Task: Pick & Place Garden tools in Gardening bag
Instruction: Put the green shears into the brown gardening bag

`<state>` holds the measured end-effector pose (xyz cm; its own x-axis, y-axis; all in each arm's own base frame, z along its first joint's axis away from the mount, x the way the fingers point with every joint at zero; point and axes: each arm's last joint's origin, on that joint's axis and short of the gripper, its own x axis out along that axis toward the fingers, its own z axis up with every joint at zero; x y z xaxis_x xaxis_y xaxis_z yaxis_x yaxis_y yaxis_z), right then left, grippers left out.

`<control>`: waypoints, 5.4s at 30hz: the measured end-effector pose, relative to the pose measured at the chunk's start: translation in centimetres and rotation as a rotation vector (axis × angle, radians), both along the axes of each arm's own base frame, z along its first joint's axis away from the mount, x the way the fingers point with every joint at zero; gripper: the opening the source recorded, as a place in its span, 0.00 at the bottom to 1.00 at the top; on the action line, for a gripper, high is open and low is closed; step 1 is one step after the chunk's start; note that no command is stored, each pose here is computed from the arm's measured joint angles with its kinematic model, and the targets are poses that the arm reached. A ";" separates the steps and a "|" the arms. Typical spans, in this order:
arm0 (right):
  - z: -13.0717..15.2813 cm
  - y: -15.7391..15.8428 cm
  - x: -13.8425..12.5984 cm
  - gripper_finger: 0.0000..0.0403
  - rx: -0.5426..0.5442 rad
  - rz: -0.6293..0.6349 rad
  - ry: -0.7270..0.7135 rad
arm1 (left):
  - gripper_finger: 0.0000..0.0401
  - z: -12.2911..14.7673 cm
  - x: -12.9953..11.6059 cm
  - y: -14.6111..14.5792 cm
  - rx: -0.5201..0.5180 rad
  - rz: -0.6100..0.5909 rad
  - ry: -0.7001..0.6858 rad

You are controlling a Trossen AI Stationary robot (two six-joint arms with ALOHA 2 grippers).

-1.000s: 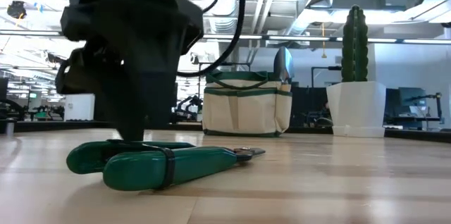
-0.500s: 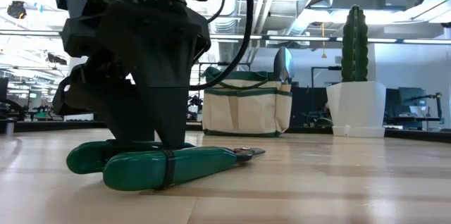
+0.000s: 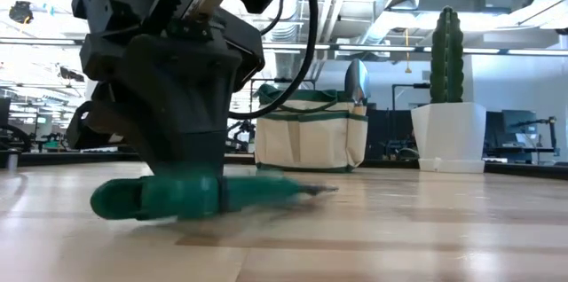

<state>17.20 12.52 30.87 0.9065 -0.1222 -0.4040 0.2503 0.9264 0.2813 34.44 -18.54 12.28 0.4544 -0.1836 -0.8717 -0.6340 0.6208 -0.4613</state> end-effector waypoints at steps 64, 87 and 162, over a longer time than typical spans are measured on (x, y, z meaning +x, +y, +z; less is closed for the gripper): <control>0.3 0.1 0.1 0.00 0.001 0.006 -0.028 | 0.01 19.5 -7.9 7.4 0.781 0.189 -0.493; 3.1 -0.6 2.3 0.00 -0.005 0.128 -0.247 | 0.01 21.0 -7.1 8.0 1.240 0.326 -0.476; 3.8 -16.1 19.9 0.55 0.267 -0.059 -0.265 | 0.02 15.4 -7.9 15.0 1.354 0.129 -0.349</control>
